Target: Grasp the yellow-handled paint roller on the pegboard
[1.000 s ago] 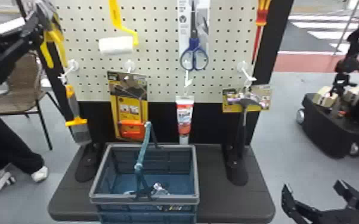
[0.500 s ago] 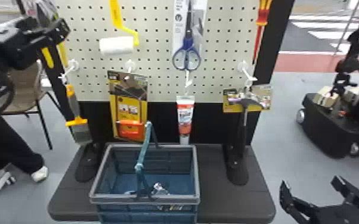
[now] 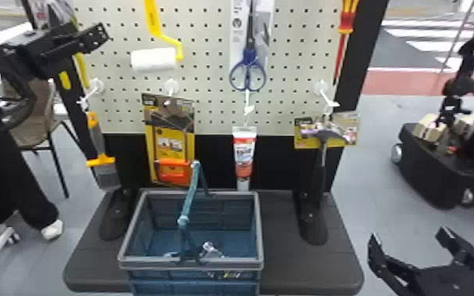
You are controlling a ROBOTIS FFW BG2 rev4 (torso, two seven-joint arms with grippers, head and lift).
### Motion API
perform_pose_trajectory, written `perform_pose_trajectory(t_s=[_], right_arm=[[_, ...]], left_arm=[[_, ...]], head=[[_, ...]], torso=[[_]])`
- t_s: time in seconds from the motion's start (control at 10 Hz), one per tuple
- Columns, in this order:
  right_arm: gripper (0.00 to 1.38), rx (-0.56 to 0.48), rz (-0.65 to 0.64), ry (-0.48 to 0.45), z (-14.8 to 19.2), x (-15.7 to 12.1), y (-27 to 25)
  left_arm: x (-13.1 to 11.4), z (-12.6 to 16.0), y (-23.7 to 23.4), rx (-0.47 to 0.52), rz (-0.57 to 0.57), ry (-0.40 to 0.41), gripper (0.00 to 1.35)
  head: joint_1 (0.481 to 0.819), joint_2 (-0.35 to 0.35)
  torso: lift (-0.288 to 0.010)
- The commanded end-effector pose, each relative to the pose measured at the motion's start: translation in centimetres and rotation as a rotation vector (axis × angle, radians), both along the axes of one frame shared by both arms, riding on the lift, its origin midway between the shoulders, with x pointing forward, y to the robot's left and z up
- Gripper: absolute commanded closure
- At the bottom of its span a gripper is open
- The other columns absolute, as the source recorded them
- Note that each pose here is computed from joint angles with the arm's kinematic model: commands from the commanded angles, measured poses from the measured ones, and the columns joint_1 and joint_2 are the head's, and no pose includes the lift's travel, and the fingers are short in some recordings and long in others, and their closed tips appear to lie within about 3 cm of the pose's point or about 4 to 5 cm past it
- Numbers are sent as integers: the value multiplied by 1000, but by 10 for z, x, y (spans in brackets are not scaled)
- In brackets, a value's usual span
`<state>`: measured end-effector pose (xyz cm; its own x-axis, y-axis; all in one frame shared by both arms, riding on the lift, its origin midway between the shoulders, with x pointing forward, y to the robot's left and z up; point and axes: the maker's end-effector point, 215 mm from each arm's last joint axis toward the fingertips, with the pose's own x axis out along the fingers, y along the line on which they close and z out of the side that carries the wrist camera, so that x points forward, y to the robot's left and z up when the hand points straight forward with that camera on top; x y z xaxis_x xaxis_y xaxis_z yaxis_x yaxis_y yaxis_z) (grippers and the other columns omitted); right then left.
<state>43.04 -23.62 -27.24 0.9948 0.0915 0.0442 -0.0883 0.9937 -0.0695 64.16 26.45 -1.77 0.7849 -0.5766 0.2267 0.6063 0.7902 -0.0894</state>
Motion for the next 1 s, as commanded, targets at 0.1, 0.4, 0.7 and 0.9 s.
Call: perform_pose_trajectory(t_s=[0.1, 0.4, 0.7, 0.9], right_arm=[[137, -4, 10, -10, 3, 5, 2], [137, -4, 20, -20, 8, 8, 7], [136, 0, 31, -22, 7, 12, 12], [136, 0, 35, -26, 8, 14, 13]], left_arm=[[31, -16, -18, -1, -100, 70, 217], [44, -15, -41, 53, -212, 92, 217], [48, 2, -76, 111, -281, 75, 223], [53, 5, -91, 123, -305, 83, 226]], head=[[549, 0], [549, 0], [549, 0], [549, 0]], torso=[[-100], [-100], [-100], [-100]])
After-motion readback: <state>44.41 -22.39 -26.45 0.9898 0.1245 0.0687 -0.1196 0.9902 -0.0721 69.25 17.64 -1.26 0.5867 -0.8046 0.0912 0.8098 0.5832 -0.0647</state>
